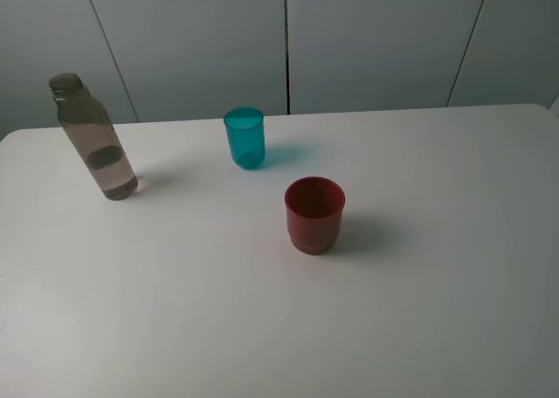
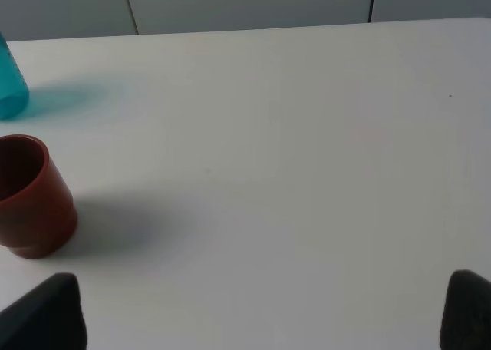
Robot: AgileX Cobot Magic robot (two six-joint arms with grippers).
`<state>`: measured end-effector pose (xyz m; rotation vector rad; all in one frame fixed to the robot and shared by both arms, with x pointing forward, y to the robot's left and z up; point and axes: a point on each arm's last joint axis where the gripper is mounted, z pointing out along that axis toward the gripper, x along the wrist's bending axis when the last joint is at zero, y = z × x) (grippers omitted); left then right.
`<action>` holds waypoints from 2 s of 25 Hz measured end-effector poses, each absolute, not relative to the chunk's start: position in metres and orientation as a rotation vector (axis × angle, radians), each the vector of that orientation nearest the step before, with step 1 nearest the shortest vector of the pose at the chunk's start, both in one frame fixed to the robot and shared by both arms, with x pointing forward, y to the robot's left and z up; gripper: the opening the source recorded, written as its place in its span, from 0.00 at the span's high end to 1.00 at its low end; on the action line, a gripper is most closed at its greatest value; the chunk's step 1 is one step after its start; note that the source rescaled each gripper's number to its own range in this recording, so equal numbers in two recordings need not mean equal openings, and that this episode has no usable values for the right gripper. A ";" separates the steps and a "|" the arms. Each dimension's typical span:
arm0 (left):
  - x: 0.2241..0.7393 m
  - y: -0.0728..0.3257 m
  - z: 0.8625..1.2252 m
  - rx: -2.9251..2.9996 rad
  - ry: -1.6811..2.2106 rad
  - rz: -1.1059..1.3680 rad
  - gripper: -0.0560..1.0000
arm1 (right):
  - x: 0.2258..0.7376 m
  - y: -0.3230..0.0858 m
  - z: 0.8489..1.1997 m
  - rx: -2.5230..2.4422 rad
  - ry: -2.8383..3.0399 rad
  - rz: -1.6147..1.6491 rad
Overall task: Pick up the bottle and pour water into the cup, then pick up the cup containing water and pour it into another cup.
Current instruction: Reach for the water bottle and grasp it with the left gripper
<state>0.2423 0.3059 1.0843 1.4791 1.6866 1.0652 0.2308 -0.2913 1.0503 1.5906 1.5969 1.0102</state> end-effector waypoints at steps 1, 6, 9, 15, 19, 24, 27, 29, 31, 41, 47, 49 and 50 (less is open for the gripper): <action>0.247 0.306 1.088 1.480 1.685 1.066 0.00 | 0.231 -0.291 1.050 1.591 1.597 1.010; 0.275 0.310 1.101 1.496 1.694 1.053 0.00 | 0.231 -0.291 1.050 1.591 1.597 1.010; 0.296 0.312 1.105 1.513 1.694 1.045 0.00 | 0.231 -0.291 1.050 1.591 1.597 1.010; 0.339 0.315 1.107 1.558 1.625 1.063 0.00 | 0.231 -0.291 1.050 1.591 1.597 1.010; 0.371 0.317 1.102 1.593 1.591 1.064 0.00 | 0.231 -0.291 1.050 1.591 1.597 1.010; 0.406 0.321 1.091 1.633 1.567 1.071 0.00 | 0.231 -0.291 1.050 1.591 1.597 1.010; 0.426 0.322 1.084 1.644 1.535 1.085 0.00 | 0.231 -0.291 1.050 1.591 1.597 1.010; 0.439 0.319 1.078 1.659 1.511 1.079 0.00 | 0.231 -0.291 1.050 1.591 1.597 1.010; 0.450 0.316 1.071 1.659 1.484 1.080 0.00 | 0.231 -0.291 1.050 1.591 1.597 1.010; 0.452 0.305 1.017 1.601 1.434 1.088 0.00 | 0.231 -0.291 1.050 1.591 1.597 1.010; 0.442 0.306 0.997 1.563 1.396 1.152 0.00 | 0.231 -0.291 1.050 1.591 1.597 1.010; 0.441 0.307 0.991 1.544 1.383 1.175 0.00 | 0.231 -0.291 1.050 1.591 1.597 1.010; 0.441 0.307 0.988 1.538 1.379 1.182 0.00 | 0.231 -0.291 1.050 1.591 1.597 1.010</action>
